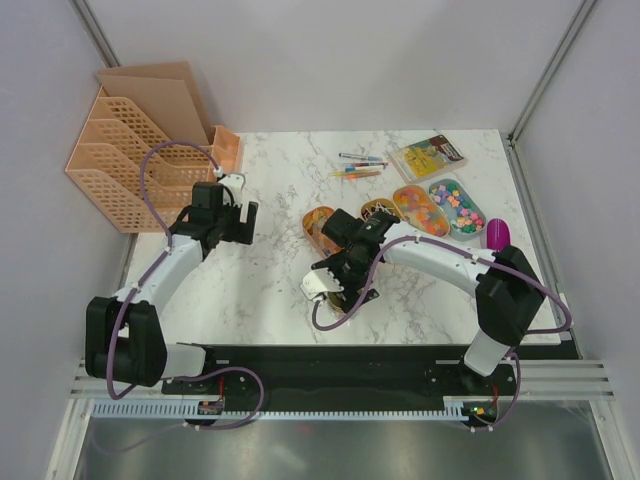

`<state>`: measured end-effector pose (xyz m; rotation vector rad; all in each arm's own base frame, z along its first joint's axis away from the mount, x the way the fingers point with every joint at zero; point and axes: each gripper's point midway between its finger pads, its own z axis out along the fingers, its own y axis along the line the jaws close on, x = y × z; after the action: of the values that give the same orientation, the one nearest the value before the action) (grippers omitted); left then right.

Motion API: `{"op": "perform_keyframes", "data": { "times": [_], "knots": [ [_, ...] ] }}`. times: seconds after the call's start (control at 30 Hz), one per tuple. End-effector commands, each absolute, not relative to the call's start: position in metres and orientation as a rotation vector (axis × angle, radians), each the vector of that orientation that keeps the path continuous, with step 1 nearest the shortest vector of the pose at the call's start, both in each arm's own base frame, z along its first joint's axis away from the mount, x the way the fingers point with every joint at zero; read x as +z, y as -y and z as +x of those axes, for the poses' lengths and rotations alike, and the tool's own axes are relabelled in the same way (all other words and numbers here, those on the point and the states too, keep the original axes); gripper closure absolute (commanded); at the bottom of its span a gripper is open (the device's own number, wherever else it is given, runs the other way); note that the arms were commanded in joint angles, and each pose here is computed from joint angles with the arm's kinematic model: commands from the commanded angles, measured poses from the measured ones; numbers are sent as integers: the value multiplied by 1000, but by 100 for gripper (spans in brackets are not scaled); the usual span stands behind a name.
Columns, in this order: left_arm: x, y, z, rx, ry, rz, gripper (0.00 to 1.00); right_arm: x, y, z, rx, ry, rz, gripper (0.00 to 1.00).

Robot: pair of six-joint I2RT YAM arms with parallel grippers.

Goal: Pack the candies
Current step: Close the bottle lid on the packing bottle.

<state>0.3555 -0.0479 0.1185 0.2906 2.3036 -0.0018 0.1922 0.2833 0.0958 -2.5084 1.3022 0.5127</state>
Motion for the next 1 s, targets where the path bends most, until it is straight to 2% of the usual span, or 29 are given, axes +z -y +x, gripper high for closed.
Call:
{"op": "perform_keyframes", "data": {
  "times": [0.0, 0.53, 0.8, 0.83, 0.87, 0.9, 0.97],
  "knots": [
    [131, 47, 359, -9, -2246, 277, 0, 95, -292, 198, 490, -1313, -2483, 14],
    [128, 46, 357, -18, -2250, 270, 0, 80, -278, 182, 498, -1343, -2512, 14],
    [128, 46, 357, -20, -2252, 267, 0, 72, -280, 191, 450, -1396, -2482, 14],
    [128, 46, 356, -21, -2252, 266, 0, 71, -278, 190, 443, -1403, -2485, 13],
    [127, 46, 356, -21, -2255, 266, 0, 71, -276, 191, 435, -1402, -2484, 5],
    [128, 46, 356, -22, -2253, 264, 0, 74, -276, 191, 426, -1393, -2474, 2],
    [127, 46, 356, -22, -2255, 264, 0, 74, -272, 189, 412, -1400, -2465, 2]
  ]
}}
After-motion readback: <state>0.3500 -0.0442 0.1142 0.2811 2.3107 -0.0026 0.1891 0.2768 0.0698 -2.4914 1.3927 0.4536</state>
